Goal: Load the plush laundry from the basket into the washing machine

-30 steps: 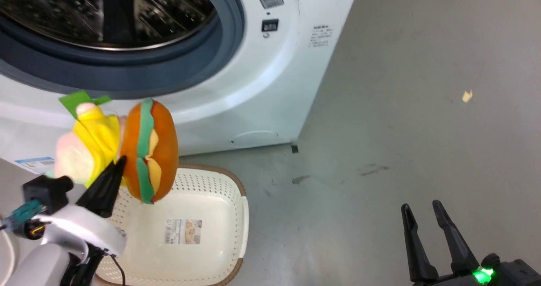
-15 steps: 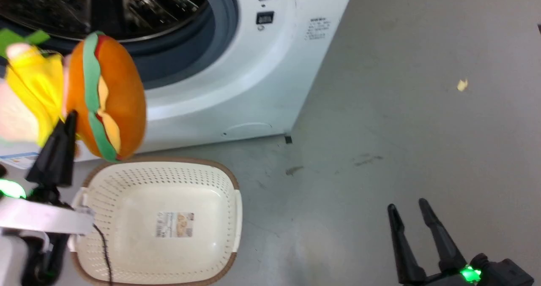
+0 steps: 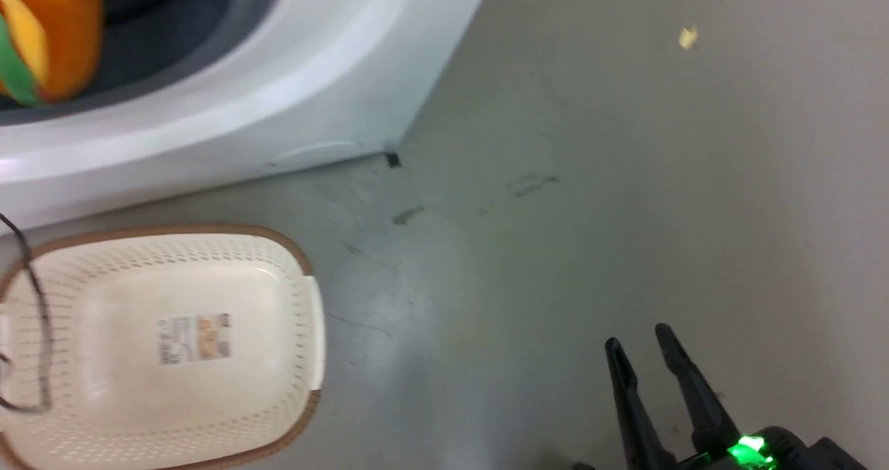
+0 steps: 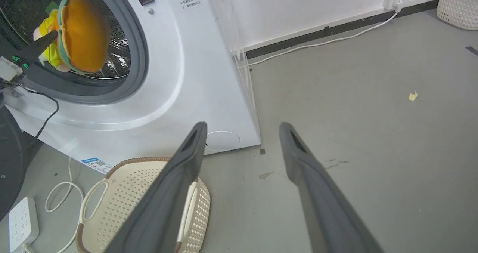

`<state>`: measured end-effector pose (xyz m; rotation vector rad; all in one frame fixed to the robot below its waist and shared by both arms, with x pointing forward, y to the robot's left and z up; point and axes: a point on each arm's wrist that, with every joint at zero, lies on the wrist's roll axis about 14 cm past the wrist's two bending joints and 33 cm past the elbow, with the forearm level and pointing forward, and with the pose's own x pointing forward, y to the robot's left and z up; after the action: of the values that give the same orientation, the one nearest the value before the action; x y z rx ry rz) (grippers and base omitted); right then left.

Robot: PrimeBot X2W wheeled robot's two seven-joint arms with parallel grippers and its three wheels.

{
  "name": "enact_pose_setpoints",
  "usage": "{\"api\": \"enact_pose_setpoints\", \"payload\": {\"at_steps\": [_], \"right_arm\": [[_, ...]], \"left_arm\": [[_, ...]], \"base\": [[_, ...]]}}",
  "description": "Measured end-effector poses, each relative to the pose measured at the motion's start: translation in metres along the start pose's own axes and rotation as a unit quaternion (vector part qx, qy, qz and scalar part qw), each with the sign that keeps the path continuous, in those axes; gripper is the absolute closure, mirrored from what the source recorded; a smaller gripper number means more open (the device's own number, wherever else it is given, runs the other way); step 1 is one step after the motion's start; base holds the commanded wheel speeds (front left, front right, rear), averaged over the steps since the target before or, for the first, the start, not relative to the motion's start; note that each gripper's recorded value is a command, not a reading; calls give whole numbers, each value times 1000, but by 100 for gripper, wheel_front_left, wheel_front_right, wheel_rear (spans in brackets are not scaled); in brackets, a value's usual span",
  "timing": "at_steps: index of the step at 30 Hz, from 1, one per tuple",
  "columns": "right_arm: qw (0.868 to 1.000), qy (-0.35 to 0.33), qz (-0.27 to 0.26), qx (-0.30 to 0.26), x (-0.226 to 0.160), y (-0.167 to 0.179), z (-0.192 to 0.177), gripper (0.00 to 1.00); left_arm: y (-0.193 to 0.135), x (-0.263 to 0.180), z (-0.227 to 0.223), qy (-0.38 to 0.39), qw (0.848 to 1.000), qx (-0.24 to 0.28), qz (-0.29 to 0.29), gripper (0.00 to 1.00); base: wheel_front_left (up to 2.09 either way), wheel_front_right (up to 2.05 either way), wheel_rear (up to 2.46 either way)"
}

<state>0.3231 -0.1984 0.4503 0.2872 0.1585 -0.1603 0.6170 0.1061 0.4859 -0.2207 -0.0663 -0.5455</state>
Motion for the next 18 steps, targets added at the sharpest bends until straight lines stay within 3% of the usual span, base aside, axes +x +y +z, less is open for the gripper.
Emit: {"api": "enact_pose_setpoints", "payload": {"at_steps": [5,18], "right_arm": [[1000,22,-20,10,-1,-1,-10,0],[998,38,-52,18,-4,-4,-16,0]], "left_arm": [[17,52,-15,40,999,-2,-7,100],[54,107,-61,125,992,-11,27,100]], "base": [[0,0,0],[0,0,0]]}}
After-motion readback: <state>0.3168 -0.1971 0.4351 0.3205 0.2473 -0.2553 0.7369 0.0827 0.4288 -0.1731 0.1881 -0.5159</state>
